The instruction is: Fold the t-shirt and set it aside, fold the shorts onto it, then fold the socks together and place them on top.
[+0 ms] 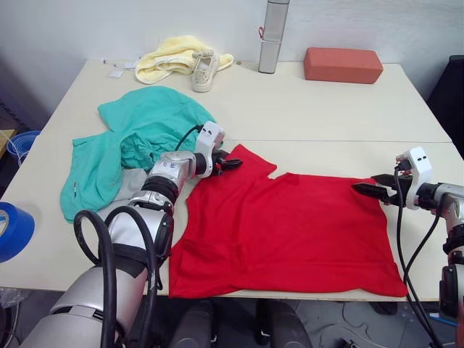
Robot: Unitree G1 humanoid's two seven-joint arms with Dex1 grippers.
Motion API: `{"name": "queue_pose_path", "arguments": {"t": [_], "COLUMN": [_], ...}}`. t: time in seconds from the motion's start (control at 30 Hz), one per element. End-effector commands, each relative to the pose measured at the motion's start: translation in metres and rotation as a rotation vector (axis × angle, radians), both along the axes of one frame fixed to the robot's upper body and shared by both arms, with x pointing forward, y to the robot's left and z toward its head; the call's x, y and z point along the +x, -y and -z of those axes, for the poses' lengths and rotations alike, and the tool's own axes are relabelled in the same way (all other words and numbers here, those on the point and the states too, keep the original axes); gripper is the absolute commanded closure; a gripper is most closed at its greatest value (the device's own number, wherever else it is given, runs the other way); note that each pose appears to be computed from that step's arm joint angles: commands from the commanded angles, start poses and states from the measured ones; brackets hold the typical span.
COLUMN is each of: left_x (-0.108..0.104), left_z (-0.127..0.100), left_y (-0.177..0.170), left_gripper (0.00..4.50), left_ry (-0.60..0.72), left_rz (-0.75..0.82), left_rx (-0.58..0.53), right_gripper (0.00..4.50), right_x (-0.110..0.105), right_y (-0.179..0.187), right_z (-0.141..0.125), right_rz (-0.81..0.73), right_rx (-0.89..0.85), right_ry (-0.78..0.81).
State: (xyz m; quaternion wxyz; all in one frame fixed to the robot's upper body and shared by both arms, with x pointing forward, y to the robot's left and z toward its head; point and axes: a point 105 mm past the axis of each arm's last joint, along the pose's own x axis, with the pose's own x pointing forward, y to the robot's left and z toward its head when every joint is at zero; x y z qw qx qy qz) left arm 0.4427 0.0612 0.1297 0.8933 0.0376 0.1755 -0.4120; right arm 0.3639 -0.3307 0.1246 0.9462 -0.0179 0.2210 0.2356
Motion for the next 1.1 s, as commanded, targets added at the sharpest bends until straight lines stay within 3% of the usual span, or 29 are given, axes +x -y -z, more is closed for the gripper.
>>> {"name": "queue_pose_path", "arguments": {"t": [0.03, 0.2, 0.3, 0.47, 0.6, 0.77, 0.83, 1.1], "left_x": [-0.004, 0.002, 0.004, 0.004, -0.002, -0.002, -0.004, -0.02], "left_z": [0.011, 0.0, -0.004, -0.018, -0.022, -0.036, -0.037, -0.035], "left_y": [0.002, -0.005, -0.009, -0.011, -0.015, -0.027, -0.033, -0.045], "left_gripper": [2.92, 4.49, 4.5, 4.5, 4.5, 4.5, 4.5, 4.5], "left_ry": [-0.029, 0.012, 0.053, 0.179, 0.274, 0.348, 0.403, 0.578], "left_rz": [0.024, -0.037, -0.049, 0.003, 0.087, 0.06, 0.075, 0.179], "left_rx": [0.043, -0.064, -0.087, -0.095, -0.04, -0.13, -0.106, -0.007], "right_gripper": [1.62, 3.33, 4.37, 4.45, 4.45, 4.45, 4.45, 4.45], "right_x": [-0.003, -0.003, -0.003, -0.002, -0.01, -0.016, -0.022, -0.04], "right_y": [-0.001, 0.003, 0.003, -0.001, -0.004, -0.006, -0.011, -0.017], "right_z": [0.005, 0.001, -0.003, -0.016, -0.018, -0.032, -0.039, -0.034], "right_rz": [-0.014, -0.02, -0.043, -0.095, -0.155, -0.181, -0.22, -0.356], "right_rx": [0.013, -0.026, -0.065, -0.122, -0.178, -0.265, -0.307, -0.472], "right_ry": [-0.034, 0.011, 0.06, 0.218, 0.303, 0.475, 0.574, 0.661]}}
